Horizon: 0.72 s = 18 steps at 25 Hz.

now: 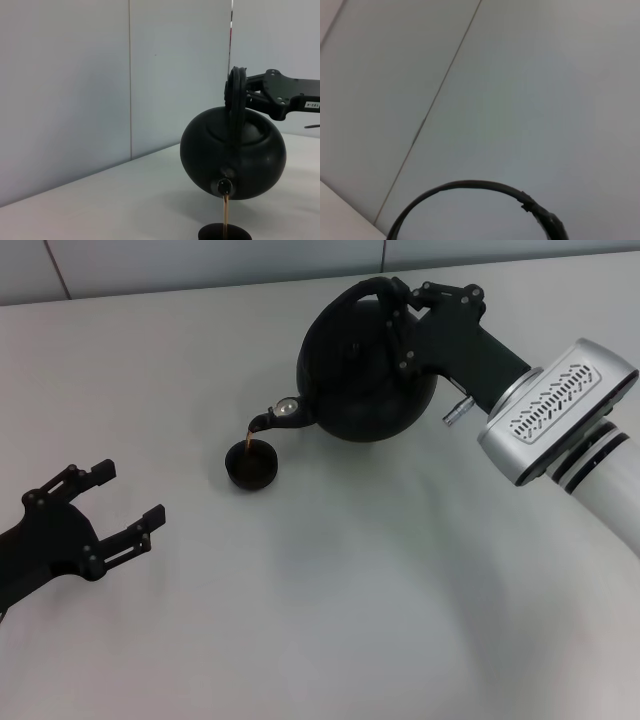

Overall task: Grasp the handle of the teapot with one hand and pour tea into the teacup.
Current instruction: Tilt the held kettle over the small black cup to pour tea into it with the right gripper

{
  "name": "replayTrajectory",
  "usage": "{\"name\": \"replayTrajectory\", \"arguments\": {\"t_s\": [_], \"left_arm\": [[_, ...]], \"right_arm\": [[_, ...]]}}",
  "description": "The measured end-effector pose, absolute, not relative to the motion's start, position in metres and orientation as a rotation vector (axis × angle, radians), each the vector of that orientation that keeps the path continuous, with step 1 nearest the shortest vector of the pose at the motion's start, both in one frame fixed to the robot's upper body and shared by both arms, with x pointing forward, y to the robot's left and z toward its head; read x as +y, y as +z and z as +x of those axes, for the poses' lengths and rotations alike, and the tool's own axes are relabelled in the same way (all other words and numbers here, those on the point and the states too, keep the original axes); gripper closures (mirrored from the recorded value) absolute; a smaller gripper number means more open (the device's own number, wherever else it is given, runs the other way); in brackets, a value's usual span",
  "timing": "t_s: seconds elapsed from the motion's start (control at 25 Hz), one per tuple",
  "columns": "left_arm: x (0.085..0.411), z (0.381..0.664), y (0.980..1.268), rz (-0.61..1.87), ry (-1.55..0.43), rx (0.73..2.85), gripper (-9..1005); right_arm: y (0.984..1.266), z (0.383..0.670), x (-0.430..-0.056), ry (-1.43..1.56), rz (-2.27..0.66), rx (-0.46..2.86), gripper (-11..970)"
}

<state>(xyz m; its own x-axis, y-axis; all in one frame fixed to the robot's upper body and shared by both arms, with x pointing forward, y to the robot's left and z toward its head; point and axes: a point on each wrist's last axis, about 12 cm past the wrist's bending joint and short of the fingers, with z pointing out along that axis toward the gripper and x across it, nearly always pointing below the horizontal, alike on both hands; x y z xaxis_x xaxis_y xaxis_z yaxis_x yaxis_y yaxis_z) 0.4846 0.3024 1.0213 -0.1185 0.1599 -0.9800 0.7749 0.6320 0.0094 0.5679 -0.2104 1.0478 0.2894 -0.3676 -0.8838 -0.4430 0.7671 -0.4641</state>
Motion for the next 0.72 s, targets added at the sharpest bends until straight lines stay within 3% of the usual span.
{"name": "replayTrajectory", "arguments": {"t_s": [0.72], "left_arm": [[0.3024,0.4846,1.0210,0.780,-0.630,1.639,153]], "right_arm": [[1.0488,0.5645,-0.2137,0.064,-0.717,1.300,878]]}}
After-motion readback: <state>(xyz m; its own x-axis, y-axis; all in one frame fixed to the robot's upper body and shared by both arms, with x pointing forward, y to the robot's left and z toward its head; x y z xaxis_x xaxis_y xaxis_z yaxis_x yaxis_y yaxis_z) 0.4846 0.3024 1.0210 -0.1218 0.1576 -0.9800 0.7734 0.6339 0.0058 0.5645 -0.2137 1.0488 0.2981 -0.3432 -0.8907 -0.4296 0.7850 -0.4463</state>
